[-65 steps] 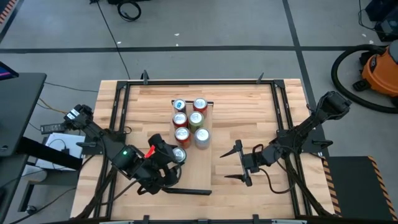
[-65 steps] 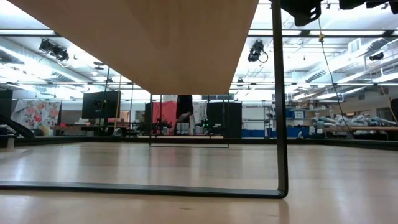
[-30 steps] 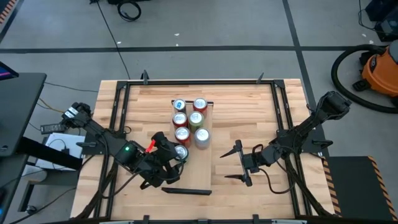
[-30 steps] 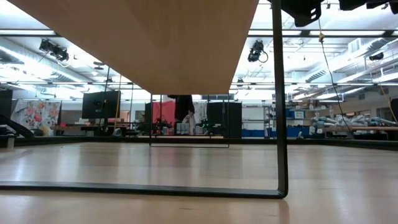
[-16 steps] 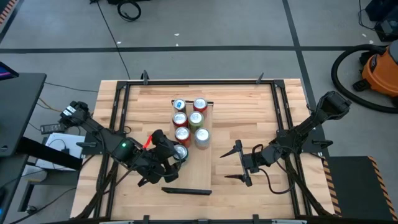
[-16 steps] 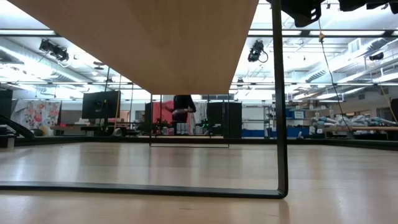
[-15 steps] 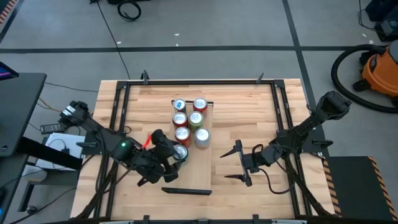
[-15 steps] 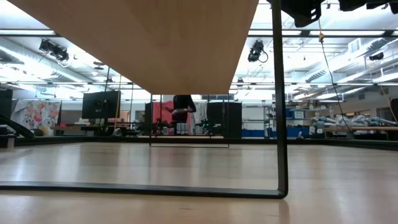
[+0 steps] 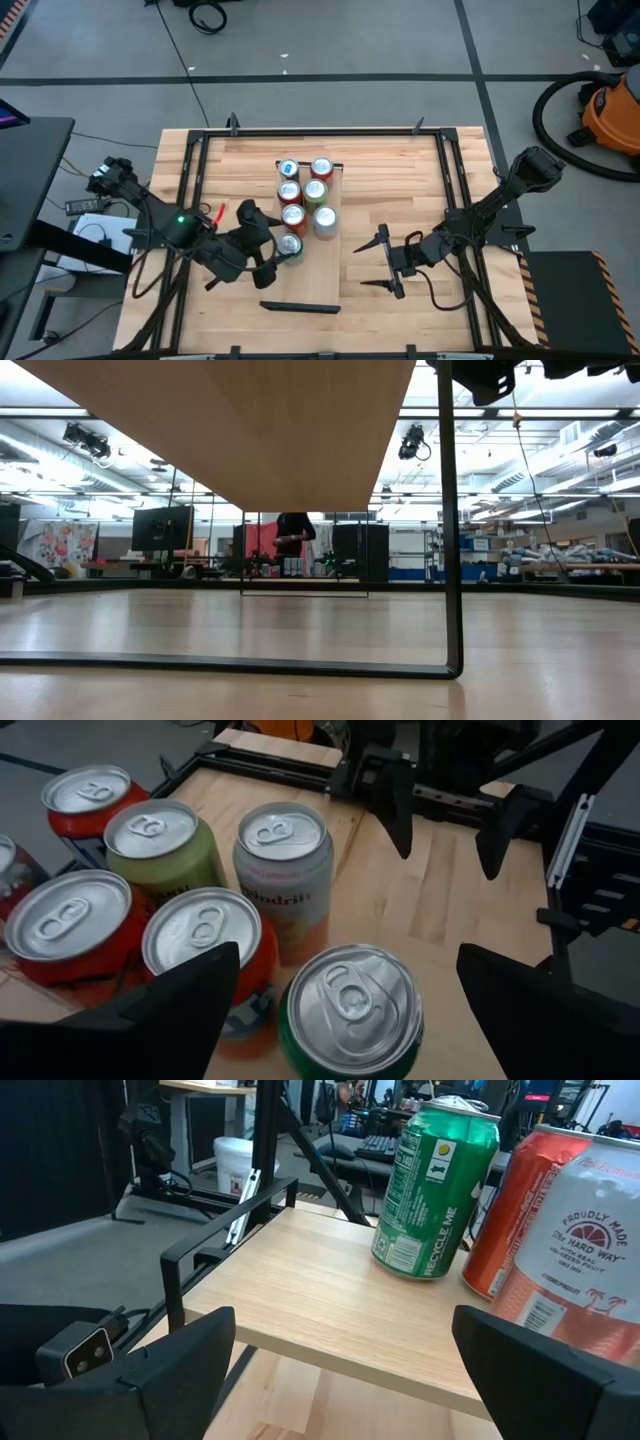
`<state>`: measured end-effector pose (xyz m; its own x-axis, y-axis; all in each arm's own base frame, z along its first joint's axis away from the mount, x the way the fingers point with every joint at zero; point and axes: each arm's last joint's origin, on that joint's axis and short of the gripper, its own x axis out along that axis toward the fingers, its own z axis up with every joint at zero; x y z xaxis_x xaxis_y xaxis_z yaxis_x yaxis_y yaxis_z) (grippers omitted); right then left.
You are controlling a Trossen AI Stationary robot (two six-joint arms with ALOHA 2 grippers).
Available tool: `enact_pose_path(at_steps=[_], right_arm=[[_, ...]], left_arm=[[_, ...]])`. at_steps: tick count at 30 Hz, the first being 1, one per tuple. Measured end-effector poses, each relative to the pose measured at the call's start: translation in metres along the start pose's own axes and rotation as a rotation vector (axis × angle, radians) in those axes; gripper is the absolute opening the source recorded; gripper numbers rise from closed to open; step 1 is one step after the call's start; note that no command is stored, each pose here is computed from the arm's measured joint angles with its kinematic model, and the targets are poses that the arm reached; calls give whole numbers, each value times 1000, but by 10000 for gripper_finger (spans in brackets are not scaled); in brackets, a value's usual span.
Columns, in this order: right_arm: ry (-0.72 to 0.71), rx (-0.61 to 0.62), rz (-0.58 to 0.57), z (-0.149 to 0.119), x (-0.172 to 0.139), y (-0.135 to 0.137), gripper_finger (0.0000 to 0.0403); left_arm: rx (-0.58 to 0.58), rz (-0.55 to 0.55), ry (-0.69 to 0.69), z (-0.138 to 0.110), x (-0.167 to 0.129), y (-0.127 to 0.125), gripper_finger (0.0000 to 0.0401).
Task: Place canned beverage on shelf
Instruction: Return to Home Position
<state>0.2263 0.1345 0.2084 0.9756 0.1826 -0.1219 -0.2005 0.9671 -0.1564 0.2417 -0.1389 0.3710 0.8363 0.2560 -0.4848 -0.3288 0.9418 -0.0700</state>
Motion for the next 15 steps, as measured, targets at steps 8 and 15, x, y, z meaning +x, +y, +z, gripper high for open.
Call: enact_pose_path(at_steps=[8, 15], right_arm=[[-12, 9, 13, 10, -10, -6, 384], [-28, 37, 50, 22, -20, -24, 384]], left_arm=[[17, -21, -38, 9, -16, 12, 387], [56, 3, -104, 18, -33, 27, 387]])
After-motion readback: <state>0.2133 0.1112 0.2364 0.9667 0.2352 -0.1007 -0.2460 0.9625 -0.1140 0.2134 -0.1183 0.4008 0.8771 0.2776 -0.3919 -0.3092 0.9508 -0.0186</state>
